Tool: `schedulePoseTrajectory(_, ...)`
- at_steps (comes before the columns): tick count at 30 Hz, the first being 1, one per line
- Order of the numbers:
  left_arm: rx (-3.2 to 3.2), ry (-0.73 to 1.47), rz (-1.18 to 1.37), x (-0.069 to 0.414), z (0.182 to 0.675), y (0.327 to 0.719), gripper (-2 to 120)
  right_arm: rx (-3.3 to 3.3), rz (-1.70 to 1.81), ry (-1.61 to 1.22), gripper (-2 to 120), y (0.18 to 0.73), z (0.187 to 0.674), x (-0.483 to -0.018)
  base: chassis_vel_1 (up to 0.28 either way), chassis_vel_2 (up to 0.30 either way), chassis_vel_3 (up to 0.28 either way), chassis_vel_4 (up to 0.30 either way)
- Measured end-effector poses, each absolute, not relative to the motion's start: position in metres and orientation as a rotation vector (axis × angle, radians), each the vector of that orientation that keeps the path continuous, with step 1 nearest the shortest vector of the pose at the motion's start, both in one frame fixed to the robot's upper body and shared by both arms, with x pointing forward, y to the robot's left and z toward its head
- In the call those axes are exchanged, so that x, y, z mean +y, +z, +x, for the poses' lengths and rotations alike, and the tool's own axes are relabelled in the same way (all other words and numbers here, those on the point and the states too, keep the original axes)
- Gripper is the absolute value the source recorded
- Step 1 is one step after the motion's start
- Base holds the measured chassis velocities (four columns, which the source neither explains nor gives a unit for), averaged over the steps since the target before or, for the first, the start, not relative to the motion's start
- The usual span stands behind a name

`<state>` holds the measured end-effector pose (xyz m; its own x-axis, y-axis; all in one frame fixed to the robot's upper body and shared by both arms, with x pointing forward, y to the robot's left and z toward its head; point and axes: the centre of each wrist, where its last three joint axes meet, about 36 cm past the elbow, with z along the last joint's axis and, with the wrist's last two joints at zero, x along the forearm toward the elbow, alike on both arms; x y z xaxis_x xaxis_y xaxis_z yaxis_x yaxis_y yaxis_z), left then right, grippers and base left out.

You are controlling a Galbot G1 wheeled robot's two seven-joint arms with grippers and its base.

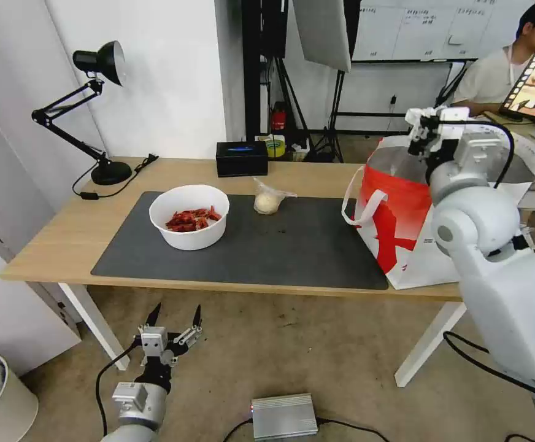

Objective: Pick up the trash from the table and place it into the takeout bag.

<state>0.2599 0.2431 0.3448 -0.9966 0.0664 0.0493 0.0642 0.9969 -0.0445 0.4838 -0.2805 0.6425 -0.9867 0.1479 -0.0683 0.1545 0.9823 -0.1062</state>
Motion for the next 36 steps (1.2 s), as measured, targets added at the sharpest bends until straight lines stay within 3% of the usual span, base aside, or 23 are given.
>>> schedulePoseTrajectory(21,-3.094,0.054,-0.102,0.239,0.248,0.349,100,3.128,0.241,-0.162,0,0.624,0.462,-0.295,0.000,0.000,0.000,0.000)
schedulePoseTrajectory(28,-3.094,0.052,-0.099,0.239,0.246,0.351,100,3.135,0.228,-0.139,30,0.625,0.460,-0.297,0.000,0.000,0.000,0.000)
schedulePoseTrajectory(32,-3.094,0.052,-0.099,0.239,0.246,0.351,100,3.133,0.232,-0.142,38,0.626,0.460,-0.298,0.000,0.000,0.000,0.000)
schedulePoseTrajectory(35,-3.094,0.055,-0.097,0.239,0.245,0.351,100,3.128,0.221,-0.136,55,0.627,0.459,-0.299,0.000,0.000,0.000,0.000)
schedulePoseTrajectory(36,-3.094,0.055,-0.097,0.239,0.245,0.351,100,3.128,0.221,-0.136,55,0.627,0.459,-0.299,0.000,0.000,0.000,0.000)
